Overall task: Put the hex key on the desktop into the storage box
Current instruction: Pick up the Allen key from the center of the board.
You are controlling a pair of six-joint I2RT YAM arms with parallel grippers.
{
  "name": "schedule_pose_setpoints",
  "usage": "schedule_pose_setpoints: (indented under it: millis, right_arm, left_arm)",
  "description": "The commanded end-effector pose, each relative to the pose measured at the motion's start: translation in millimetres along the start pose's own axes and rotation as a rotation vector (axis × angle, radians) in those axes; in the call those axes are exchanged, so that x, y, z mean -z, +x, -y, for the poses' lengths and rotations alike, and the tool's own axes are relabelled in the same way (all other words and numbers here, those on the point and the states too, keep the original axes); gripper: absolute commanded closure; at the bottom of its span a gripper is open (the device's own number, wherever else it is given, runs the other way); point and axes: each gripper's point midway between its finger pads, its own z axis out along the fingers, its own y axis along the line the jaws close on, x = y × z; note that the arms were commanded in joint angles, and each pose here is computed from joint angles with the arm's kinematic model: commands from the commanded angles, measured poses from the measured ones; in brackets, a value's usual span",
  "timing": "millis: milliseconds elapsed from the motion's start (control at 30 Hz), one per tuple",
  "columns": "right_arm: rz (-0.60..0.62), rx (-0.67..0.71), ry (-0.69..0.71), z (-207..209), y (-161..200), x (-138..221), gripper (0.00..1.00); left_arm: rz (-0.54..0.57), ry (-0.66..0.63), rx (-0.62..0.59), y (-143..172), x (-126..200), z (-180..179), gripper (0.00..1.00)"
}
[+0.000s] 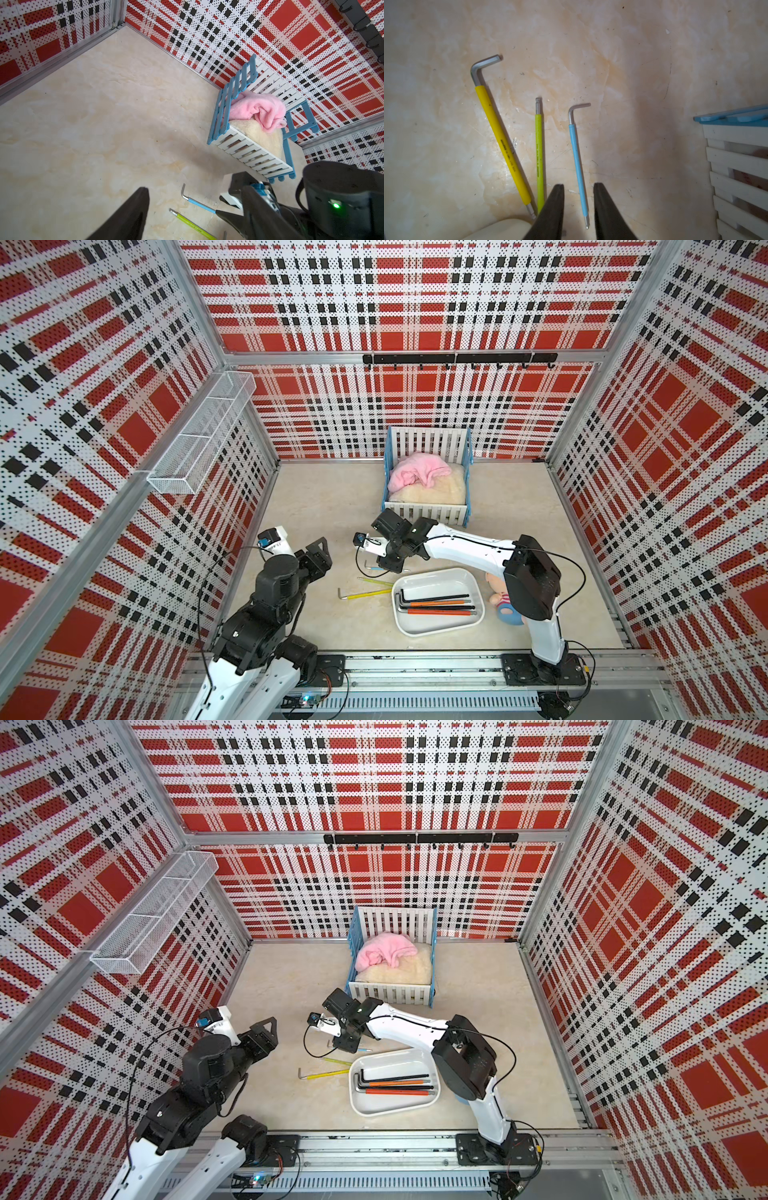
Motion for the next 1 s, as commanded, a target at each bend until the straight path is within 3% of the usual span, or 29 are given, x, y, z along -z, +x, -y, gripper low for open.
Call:
schedule_pose_setpoints:
  millis: [0,267,967]
  right_arm:
    - [-0.049,-0.021,-0.032,-1,5,-15,0.71]
    - [-0.093,-0.051,-0.047,-2,14,-43,0.71]
    - [-0.179,-0.111,-0.088,-9,31,-74,0.70]
  left_arm:
    - [0.018,0.004,0.001,-5,1,1,0.24]
    - [0.016,0.007,0.001,-4,1,1,0.24]
    - [0.014,0.008,0.001,-4,1,2,0.24]
